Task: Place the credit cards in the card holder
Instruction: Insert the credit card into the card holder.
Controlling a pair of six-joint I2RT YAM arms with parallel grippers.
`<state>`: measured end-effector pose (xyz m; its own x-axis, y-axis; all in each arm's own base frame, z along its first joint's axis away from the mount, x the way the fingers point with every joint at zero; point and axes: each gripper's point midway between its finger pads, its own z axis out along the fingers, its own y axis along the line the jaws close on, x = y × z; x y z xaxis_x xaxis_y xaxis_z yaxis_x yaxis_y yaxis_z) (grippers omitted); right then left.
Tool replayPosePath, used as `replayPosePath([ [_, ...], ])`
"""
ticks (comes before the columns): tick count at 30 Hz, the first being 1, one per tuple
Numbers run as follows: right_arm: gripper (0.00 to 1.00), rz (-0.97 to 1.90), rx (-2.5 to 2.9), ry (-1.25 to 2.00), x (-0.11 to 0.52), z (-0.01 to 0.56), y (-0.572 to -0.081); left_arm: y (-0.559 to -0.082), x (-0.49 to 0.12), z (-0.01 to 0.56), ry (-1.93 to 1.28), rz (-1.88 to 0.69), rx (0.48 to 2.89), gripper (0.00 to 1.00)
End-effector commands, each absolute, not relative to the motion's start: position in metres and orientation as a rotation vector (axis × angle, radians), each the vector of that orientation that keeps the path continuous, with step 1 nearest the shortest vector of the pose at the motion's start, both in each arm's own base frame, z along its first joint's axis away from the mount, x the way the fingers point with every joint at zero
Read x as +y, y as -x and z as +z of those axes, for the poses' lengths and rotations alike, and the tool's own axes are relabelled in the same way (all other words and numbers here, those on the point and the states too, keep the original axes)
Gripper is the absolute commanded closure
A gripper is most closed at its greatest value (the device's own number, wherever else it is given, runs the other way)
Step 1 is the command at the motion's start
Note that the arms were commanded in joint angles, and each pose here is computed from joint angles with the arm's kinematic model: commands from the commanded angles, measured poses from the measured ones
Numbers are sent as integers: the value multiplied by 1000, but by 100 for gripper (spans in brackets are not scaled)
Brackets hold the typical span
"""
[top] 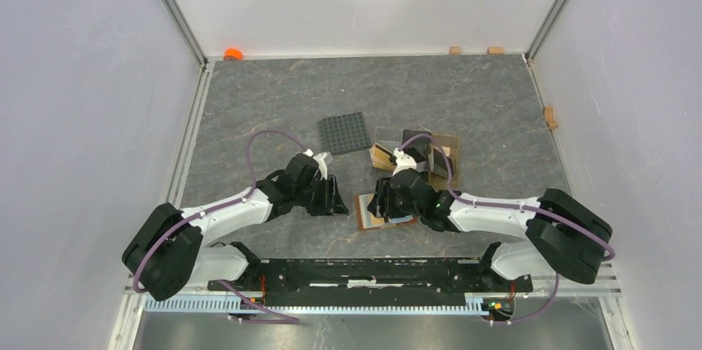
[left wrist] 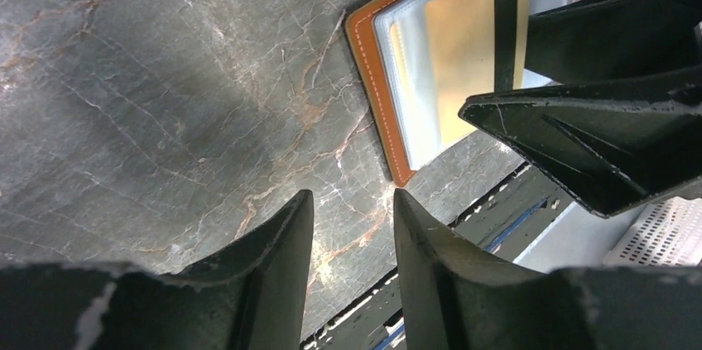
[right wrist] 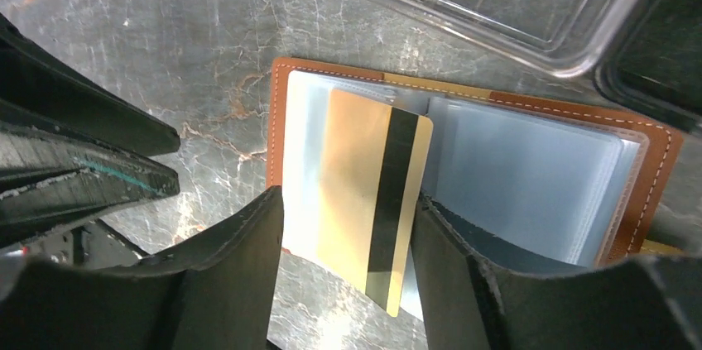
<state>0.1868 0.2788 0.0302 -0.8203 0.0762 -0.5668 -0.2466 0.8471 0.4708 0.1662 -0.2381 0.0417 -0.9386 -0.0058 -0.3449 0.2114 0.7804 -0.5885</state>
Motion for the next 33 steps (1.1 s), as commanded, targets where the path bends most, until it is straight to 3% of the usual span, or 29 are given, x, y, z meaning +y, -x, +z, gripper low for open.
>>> replayPosePath([
  [1, 37, 622, 2373, 199, 270, 52, -195, -177, -249, 62, -178, -976, 2574, 52],
  [11, 29, 545, 2346, 225, 249, 62, -193, -181, -264, 60, -126, -1069, 2564, 50],
  [20, 36, 639, 2413, 276, 264, 41, -179, -189, -277, 47, -78, -1126, 2560, 56],
  [27, 41, 739, 2406, 304, 283, 43, -177, -187, -278, 28, -64, -1118, 2600, 66],
  [33, 46, 869, 2336, 346, 305, 58, -178, -185, -276, 22, -61, -1109, 2613, 68],
])
